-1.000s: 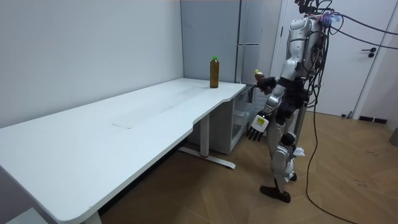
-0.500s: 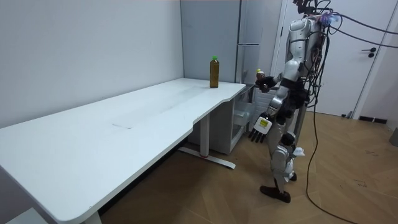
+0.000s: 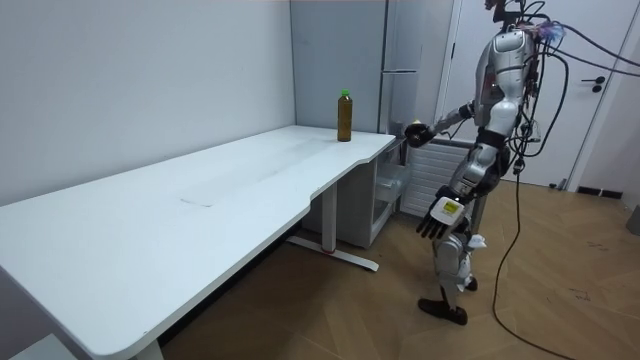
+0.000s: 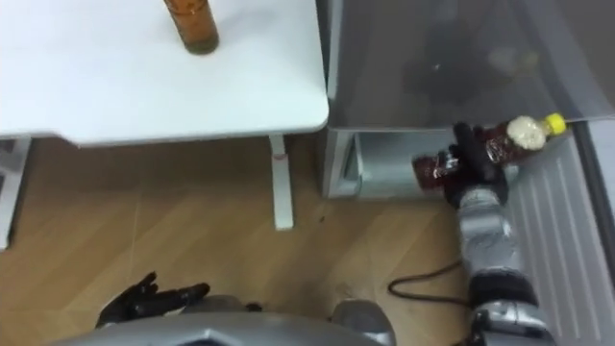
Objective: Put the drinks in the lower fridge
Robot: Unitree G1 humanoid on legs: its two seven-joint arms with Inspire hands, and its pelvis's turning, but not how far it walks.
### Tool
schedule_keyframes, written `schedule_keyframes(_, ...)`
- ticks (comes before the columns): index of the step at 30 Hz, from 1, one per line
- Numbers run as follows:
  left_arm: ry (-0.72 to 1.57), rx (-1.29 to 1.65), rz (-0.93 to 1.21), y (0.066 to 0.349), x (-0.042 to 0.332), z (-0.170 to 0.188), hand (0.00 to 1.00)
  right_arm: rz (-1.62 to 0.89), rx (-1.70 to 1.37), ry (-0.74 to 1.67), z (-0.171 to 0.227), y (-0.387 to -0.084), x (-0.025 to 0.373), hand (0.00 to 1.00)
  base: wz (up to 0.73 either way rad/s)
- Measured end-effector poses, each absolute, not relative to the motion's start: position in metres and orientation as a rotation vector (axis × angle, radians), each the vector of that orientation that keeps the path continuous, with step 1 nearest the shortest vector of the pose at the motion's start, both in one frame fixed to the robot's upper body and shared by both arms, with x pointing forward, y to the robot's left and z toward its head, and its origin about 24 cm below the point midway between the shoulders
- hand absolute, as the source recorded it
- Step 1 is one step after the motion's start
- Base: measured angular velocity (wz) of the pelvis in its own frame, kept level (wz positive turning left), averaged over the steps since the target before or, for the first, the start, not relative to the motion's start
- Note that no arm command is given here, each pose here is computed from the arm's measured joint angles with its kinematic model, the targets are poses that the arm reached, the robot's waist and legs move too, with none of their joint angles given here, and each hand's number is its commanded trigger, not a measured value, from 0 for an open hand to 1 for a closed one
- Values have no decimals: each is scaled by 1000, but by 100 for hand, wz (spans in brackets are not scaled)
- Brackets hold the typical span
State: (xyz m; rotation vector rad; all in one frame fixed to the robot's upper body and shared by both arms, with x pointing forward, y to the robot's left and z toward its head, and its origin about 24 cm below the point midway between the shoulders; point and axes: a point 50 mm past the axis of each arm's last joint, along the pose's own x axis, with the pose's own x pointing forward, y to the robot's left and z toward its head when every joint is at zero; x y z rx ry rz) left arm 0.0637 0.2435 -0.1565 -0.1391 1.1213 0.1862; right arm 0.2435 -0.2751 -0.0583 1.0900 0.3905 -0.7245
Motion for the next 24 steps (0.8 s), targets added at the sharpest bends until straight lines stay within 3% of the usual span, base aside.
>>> schedule_keyframes(10,1059,-170,188,244,98,-151,0,-853,1312,331,-51,-288,268,100,-2)
schedule_keyframes(24,969,-127,190,238,140,-140,0,-798,1433,234,-26,-289,294,100,11)
